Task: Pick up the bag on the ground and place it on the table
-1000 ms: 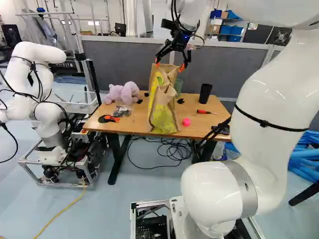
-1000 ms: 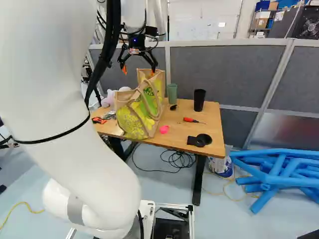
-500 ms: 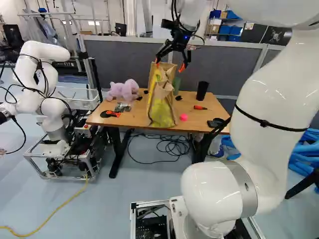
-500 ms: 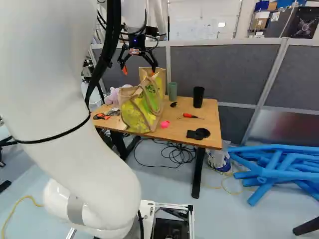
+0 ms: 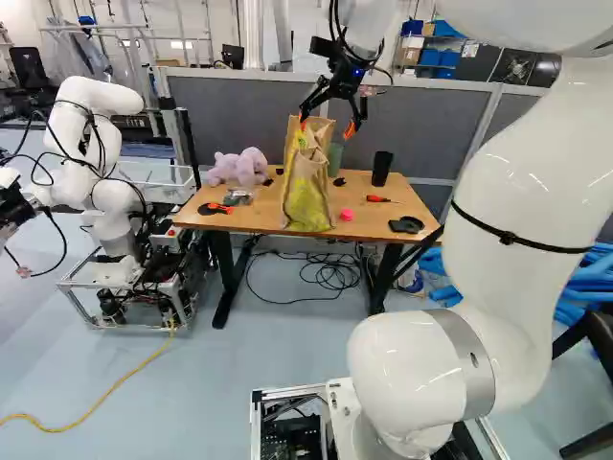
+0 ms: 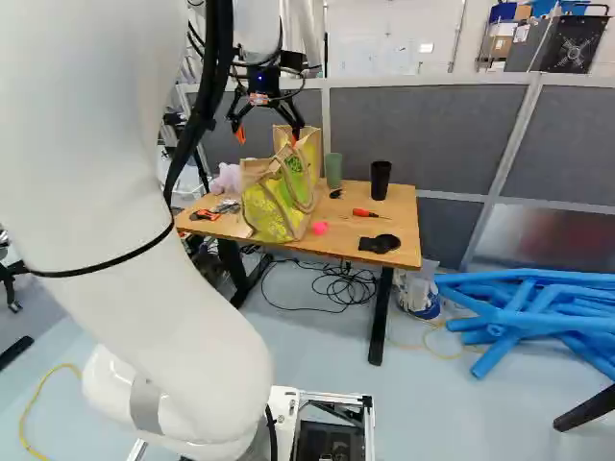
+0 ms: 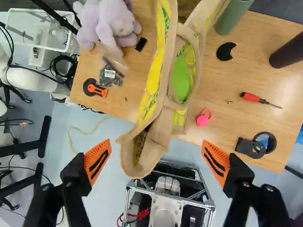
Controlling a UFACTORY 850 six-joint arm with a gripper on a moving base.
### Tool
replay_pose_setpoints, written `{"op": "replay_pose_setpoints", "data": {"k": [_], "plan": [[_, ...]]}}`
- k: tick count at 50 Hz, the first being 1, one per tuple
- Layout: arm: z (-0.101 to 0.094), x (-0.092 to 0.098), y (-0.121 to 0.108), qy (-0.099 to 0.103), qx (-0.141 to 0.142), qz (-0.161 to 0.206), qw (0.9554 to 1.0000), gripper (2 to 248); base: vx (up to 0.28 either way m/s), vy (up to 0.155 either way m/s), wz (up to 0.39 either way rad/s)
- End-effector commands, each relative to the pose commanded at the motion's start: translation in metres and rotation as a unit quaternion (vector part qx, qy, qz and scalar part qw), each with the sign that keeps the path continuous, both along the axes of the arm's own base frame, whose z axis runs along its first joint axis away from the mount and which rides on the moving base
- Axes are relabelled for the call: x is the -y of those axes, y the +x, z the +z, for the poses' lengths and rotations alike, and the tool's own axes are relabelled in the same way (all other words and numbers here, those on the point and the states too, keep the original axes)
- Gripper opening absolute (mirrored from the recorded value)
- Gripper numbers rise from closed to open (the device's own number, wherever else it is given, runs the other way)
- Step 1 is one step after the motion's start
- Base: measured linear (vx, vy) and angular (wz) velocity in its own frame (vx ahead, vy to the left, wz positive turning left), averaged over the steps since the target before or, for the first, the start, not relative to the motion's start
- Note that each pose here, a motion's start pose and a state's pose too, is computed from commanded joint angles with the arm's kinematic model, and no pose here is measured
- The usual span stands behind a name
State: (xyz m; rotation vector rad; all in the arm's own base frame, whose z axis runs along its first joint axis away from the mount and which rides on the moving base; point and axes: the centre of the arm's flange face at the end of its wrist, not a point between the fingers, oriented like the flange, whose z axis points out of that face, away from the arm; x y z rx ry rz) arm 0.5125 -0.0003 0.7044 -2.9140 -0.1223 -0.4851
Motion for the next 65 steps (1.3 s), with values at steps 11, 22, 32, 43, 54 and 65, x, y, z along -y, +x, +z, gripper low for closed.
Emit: {"op": "replay_pose_setpoints", "data": {"k": [11,22,32,43,54,65], "plan": [[0.0,0.0,0.0,0.0,0.0,0.0,1.0,247,-0.153,-0.004,0.0],[0.0,0.0,0.0,0.0,0.0,0.0,1.0,247,-0.148,-0.004,0.003],[0.0,0.0,0.0,0.0,0.0,0.0,1.0,247,-0.149,-0.003,0.002],[0.0,0.0,0.0,0.0,0.0,0.0,1.0,247,-0.144,-0.005,0.004],[0.0,0.0,0.0,0.0,0.0,0.0,1.0,247,-0.15,-0.004,0.005],[0.0,0.0,0.0,0.0,0.0,0.0,1.0,247,-0.15,-0.004,0.005]]}}
